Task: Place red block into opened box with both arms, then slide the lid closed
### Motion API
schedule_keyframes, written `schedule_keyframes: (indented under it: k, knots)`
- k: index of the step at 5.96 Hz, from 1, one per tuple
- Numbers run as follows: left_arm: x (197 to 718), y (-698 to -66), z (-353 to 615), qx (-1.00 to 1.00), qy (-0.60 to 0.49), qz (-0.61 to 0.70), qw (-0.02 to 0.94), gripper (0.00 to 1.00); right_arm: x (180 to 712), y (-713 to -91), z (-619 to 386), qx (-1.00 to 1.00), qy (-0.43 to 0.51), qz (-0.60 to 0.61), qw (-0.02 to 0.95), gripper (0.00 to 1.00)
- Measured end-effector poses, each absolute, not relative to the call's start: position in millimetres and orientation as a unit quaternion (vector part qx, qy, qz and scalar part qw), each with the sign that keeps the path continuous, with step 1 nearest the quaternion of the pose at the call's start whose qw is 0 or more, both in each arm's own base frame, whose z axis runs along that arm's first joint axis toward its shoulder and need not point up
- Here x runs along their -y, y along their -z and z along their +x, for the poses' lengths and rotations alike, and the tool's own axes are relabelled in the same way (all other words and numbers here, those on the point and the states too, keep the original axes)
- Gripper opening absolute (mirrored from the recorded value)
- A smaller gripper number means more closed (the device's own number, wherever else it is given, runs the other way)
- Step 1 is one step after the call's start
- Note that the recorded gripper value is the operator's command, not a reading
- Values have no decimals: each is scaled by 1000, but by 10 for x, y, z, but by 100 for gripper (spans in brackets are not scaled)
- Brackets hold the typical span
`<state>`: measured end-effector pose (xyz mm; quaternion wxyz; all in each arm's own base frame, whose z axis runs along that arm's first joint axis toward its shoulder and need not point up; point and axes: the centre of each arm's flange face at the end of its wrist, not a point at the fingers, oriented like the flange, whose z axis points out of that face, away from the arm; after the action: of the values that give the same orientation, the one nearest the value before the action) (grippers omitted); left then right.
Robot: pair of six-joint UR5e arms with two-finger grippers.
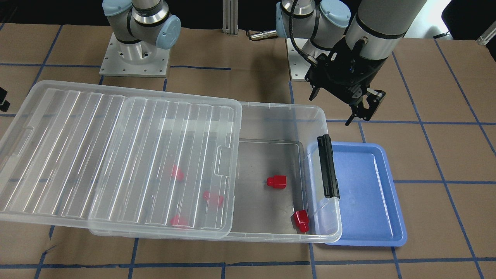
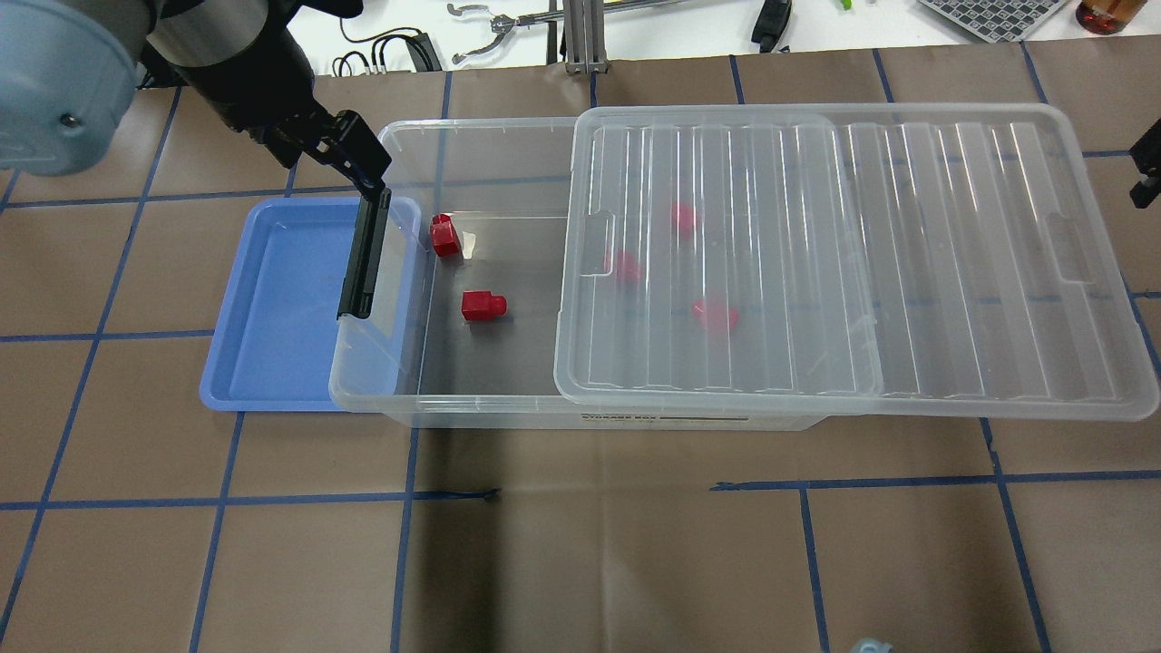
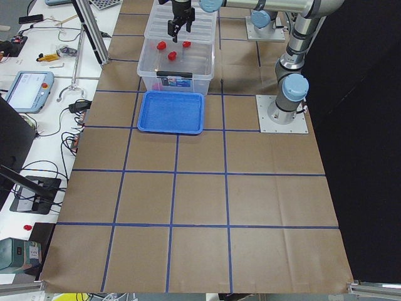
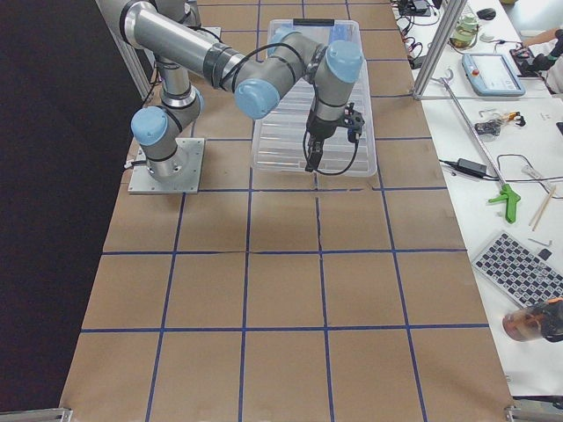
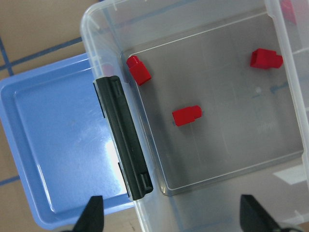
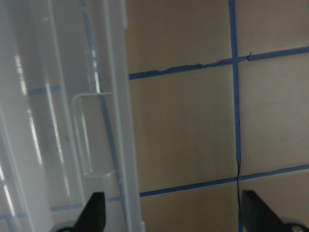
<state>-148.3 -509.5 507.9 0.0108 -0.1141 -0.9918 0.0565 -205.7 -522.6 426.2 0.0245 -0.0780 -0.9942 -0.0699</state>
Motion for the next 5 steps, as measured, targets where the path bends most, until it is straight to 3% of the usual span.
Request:
schedule_keyframes:
  k: [2, 5]
  knots:
    - [4876, -5106, -1470, 998, -53, -12, 15, 98, 5062, -3843, -2379, 992, 68, -93, 47, 100]
    - [4768, -5144, -1444, 999, -24, 29, 2, 98, 4922, -3581, -2444, 991, 75, -100, 45, 100]
